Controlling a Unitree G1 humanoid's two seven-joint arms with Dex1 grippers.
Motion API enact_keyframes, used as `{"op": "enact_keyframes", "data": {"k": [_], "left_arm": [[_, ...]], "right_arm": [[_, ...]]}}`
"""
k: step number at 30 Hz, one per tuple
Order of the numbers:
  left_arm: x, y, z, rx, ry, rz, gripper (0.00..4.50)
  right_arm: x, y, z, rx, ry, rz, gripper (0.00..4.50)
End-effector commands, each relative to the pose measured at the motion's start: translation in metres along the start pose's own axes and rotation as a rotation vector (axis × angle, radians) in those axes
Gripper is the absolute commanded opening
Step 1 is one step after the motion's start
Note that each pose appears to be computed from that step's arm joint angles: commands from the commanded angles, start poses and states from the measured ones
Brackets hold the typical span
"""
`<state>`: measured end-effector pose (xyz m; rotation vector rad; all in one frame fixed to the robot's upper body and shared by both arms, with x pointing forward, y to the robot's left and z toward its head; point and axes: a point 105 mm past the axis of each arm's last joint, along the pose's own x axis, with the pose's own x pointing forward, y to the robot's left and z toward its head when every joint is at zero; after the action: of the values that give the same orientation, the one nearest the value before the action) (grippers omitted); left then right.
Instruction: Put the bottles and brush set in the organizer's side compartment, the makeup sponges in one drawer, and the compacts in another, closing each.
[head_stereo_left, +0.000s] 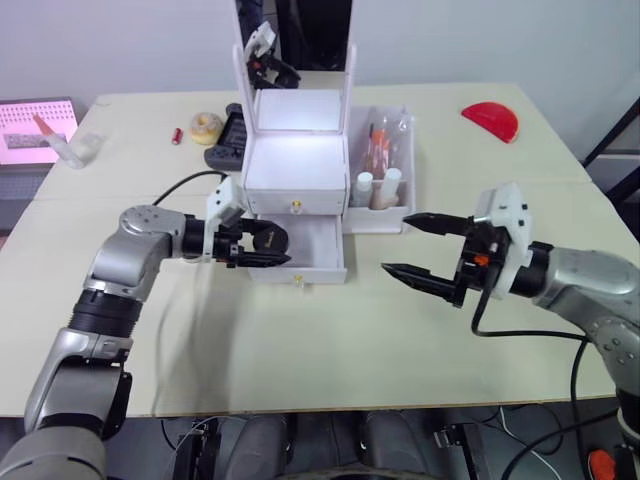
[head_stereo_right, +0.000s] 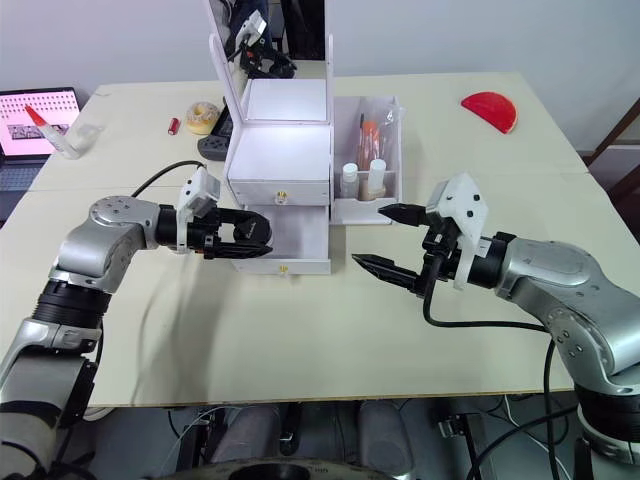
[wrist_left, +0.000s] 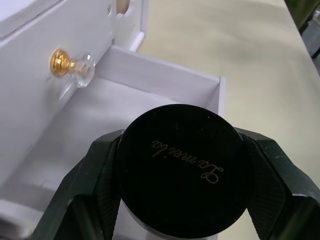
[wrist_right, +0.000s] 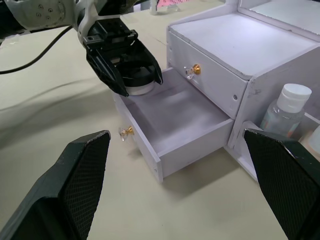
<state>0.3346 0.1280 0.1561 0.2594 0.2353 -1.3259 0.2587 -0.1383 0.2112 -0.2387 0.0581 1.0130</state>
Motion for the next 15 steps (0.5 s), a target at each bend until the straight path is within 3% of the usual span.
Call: {"op": "enact_keyframes", "data": {"k": [1, 3, 6, 7, 15], "left_arm": [[0.0, 0.001, 0.011, 0.037, -0.026, 0.005, 2.7], [0.001, 0.002, 0.011, 0.037, -0.03, 0.008, 2.7], [0.002, 0.004, 0.011, 0.035, -0.039, 0.022, 4.23], [0.002, 0.004, 0.01, 0.035, -0.034, 0.027, 4.42], [-0.012, 0.004, 0.013, 0.014, -0.023, 0.04, 4.42]], "right_arm": [[-0.003, 0.003, 0.01, -0.036, -0.03, -0.005, 4.5], [-0.003, 0.004, 0.01, -0.035, -0.031, -0.007, 4.5], [-0.003, 0.003, 0.009, -0.032, -0.033, -0.013, 4.5], [-0.003, 0.003, 0.009, -0.032, -0.033, -0.014, 4.5], [-0.005, 0.002, 0.01, -0.03, -0.04, -0.023, 4.5]]}}
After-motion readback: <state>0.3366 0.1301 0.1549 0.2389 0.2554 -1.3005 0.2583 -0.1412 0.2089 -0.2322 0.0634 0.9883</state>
